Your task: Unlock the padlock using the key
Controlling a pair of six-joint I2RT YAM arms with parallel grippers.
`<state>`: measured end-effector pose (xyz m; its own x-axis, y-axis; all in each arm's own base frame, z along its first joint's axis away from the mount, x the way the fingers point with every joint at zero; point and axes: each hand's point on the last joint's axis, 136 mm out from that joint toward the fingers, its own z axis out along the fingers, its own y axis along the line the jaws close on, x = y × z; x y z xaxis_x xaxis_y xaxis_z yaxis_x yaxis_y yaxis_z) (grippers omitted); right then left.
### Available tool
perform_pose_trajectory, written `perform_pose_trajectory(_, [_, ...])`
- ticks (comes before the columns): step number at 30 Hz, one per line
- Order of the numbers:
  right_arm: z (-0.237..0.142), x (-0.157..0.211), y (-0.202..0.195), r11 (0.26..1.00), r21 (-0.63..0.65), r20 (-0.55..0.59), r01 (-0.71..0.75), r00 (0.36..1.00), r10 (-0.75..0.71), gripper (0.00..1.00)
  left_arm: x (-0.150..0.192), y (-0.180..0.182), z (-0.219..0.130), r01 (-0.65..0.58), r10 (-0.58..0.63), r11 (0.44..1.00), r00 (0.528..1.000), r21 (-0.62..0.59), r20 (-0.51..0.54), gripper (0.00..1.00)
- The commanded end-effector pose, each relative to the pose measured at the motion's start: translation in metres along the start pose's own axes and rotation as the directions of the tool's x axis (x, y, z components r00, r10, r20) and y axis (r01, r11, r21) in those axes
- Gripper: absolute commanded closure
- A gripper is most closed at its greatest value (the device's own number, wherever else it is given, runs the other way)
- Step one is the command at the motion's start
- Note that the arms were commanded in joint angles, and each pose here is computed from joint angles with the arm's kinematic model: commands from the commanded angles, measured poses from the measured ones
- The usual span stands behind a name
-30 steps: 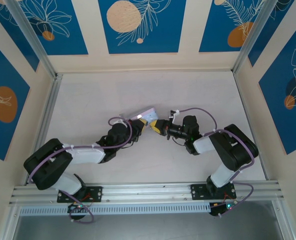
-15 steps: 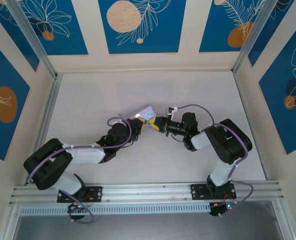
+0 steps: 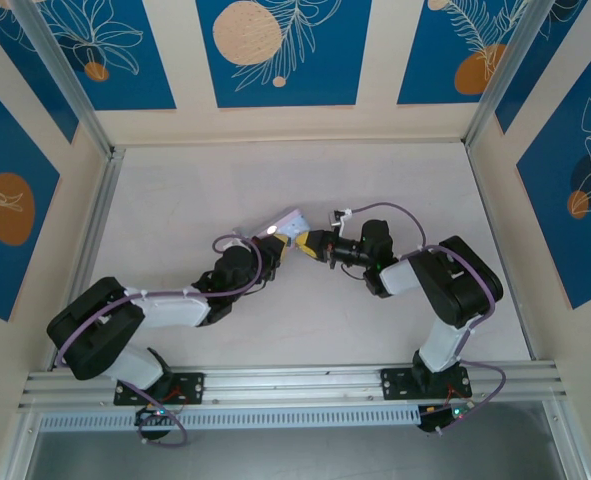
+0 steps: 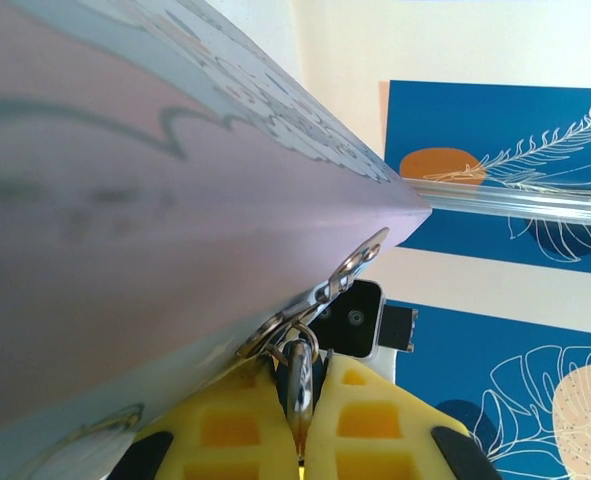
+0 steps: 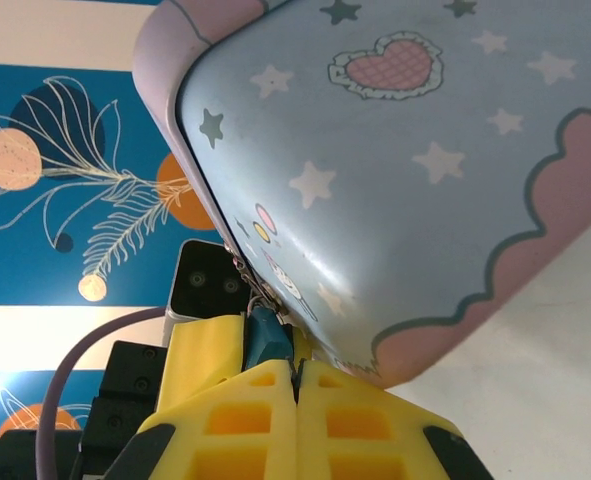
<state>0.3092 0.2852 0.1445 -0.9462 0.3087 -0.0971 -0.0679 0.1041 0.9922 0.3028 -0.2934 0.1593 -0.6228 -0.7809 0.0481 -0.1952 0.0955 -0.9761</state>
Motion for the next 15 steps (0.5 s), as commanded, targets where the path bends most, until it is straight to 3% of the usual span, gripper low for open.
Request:
perform_pose_trajectory(1, [0.0096, 0.0018, 0.0079, 0.995, 0.0, -0.039, 0.101, 0.994, -0.101, 1.0, 0.046, -0.0586, -0.0073, 0.052, -0.022, 0.988, 0.979, 0.145, -0.202, 1.0])
perform_pose_trajectory(9, [0.009, 0.0004, 0.0109, 0.981, 0.037, -0.042, 0.19, 0.981, -0.189, 1.0, 0.0445, -0.0543, -0.0073, 0.054, -0.029, 0.991, 0.98, 0.126, -0.195, 1.0])
perform_pose_trajectory(15, [0.0102, 0.0006, 0.0174, 0.991, 0.009, -0.044, 0.131, 0.99, -0.131, 1.0, 0.0449, -0.0541, -0.0069, 0.051, -0.025, 0.991, 0.98, 0.125, -0.196, 1.0])
